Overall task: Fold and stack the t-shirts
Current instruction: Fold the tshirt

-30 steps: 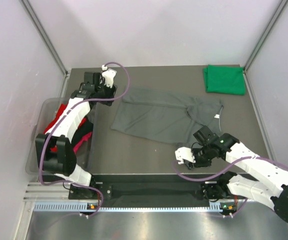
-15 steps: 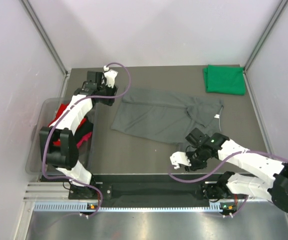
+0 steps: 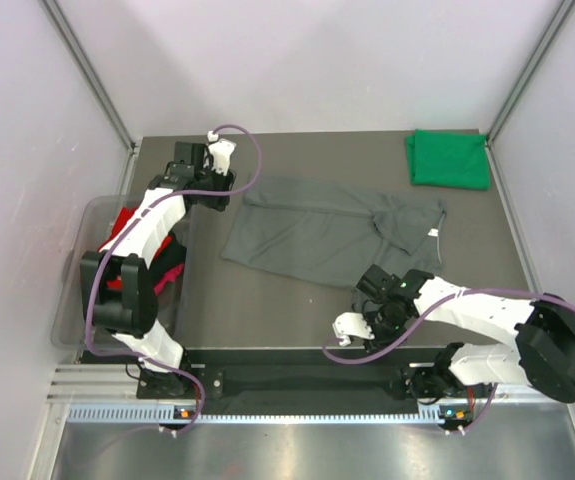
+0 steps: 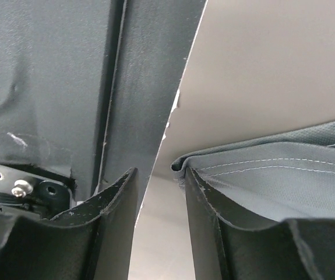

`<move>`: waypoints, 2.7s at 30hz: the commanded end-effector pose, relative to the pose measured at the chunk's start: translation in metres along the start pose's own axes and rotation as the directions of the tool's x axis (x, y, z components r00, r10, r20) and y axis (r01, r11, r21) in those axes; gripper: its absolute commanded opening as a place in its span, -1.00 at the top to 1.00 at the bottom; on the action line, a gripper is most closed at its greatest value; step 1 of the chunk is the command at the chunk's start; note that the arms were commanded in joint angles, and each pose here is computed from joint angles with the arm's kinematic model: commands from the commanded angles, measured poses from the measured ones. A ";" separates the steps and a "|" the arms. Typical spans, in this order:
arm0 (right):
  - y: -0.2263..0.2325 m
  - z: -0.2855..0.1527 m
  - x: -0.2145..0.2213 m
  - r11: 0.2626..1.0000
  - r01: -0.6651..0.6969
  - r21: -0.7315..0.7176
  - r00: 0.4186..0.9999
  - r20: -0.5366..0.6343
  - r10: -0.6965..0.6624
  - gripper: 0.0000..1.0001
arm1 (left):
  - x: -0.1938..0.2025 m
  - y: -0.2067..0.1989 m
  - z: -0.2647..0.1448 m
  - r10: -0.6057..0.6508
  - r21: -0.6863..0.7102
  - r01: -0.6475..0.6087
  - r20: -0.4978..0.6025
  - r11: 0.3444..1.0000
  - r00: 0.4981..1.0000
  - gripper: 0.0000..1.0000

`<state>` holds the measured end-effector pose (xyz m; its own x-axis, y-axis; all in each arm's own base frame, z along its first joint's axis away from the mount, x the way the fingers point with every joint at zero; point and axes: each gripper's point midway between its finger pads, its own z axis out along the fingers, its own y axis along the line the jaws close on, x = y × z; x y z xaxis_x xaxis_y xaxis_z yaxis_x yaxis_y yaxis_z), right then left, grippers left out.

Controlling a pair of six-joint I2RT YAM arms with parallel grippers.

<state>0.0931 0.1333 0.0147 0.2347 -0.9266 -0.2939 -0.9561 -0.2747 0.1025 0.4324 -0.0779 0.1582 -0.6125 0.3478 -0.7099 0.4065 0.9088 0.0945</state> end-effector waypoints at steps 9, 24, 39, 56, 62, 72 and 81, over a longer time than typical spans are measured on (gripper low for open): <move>-0.015 0.012 -0.004 0.997 0.009 0.072 1.000 -0.010 -0.008 0.52 | -0.018 0.001 -0.006 -0.010 0.004 0.010 0.057 1.000 0.998 -0.11; -0.031 -0.044 -0.027 0.959 -0.011 0.282 0.997 0.082 -0.013 1.00 | 0.085 -0.035 0.004 -0.029 0.178 0.121 -0.447 0.977 0.894 -0.11; -0.036 -0.044 -0.026 0.950 -0.033 0.309 0.996 0.083 0.007 1.00 | 0.139 -0.046 0.010 -0.016 0.197 0.171 -0.610 0.965 0.792 -0.06; -0.038 -0.044 -0.022 0.945 -0.049 0.325 0.997 0.072 0.027 1.00 | 0.145 -0.059 0.036 0.019 0.230 0.165 -0.634 0.959 0.773 0.02; -0.044 -0.048 -0.020 0.930 -0.063 0.362 0.997 0.072 0.039 1.00 | 0.145 -0.061 0.034 0.029 0.242 0.164 -0.638 0.956 0.769 0.91; -0.077 -0.116 -0.008 0.831 -0.224 0.509 0.974 0.147 0.172 1.00 | 0.122 -0.059 0.017 0.056 0.276 0.151 -0.618 0.949 0.784 1.00; -0.104 -0.165 0.011 0.710 -0.320 0.628 0.947 0.191 0.257 1.00 | 0.092 -0.057 0.010 0.077 0.297 0.118 -0.569 0.948 0.818 1.00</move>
<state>0.2100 0.1143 0.1360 -0.0461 -0.9078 -0.4169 -0.9007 0.2182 -0.3756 0.3562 -0.0958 0.0602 -0.8772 0.4589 -0.1413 0.4793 0.8548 -0.1989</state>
